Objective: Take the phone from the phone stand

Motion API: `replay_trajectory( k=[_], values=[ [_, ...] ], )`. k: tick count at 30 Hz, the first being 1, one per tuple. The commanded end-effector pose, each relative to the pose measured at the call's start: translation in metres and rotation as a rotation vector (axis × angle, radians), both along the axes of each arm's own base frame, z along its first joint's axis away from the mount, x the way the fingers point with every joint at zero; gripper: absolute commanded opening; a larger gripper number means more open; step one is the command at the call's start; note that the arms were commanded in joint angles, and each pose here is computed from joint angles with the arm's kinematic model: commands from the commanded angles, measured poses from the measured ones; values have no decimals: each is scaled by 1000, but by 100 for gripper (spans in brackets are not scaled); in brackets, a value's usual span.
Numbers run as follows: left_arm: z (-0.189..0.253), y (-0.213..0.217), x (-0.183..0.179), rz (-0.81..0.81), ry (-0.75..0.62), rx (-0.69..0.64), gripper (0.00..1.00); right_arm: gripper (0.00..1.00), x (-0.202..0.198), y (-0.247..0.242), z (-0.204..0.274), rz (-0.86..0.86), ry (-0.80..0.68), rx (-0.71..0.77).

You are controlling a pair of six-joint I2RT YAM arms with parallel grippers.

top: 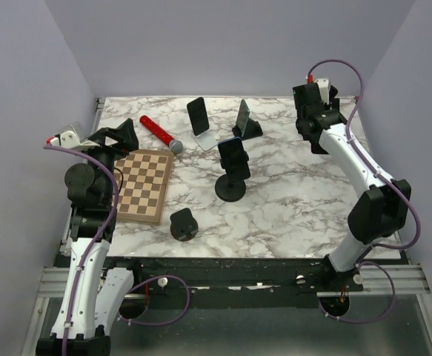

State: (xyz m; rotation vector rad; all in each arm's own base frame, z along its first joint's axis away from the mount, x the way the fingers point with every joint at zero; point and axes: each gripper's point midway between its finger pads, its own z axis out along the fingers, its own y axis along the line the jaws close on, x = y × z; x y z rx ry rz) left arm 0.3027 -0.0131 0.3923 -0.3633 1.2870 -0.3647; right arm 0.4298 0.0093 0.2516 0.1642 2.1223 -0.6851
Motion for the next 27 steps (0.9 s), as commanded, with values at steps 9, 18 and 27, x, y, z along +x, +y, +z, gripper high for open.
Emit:
replay_trajectory(
  k=[9,18,27],
  values=[
    [6,-22,-5,-66,-23,74,99,1,-15,-44,-101,-19,363,137],
    [18,-51,-21,-124,-67,187,99,1,-37,-95,-150,-19,467,241],
    [37,-76,-52,-210,-159,217,99,1,-49,-119,-160,-29,506,171]
  ],
)
